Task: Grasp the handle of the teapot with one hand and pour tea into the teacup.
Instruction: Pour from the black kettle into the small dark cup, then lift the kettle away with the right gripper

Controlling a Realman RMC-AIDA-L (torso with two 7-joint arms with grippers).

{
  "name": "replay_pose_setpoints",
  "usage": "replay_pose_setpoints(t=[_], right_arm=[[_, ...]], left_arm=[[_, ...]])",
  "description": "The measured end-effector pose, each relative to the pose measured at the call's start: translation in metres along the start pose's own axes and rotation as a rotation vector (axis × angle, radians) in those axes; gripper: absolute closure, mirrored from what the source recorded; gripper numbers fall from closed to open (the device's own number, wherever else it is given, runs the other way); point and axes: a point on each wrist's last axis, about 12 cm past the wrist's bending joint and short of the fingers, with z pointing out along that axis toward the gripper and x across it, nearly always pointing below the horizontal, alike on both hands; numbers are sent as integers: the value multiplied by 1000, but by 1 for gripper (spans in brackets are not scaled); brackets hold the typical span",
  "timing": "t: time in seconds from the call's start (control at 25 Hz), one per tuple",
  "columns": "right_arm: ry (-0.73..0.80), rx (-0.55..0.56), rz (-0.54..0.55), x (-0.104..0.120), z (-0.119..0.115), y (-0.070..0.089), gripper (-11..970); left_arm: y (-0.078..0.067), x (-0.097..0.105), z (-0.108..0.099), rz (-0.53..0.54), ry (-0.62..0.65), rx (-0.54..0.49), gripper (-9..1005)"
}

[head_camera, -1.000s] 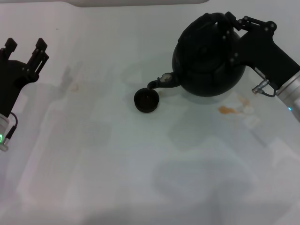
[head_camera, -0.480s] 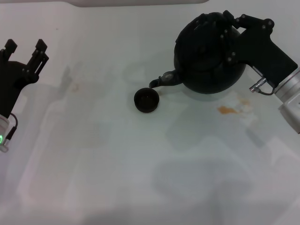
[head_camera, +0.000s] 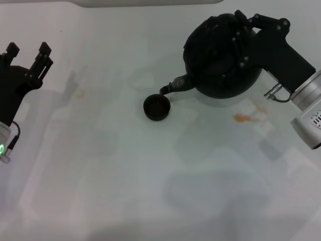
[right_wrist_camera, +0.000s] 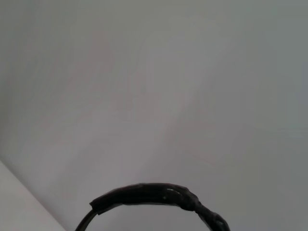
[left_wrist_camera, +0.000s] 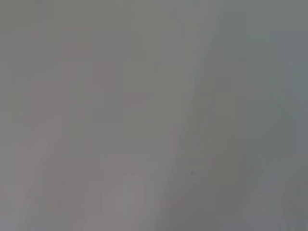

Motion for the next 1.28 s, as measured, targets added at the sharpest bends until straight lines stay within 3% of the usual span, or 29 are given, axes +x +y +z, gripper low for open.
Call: replay_pose_setpoints(t=[1.28], right_arm=[[-15,-4,-102,-2,1,2,837]], left_arm=[[1,1,2,3,11,-2,176]])
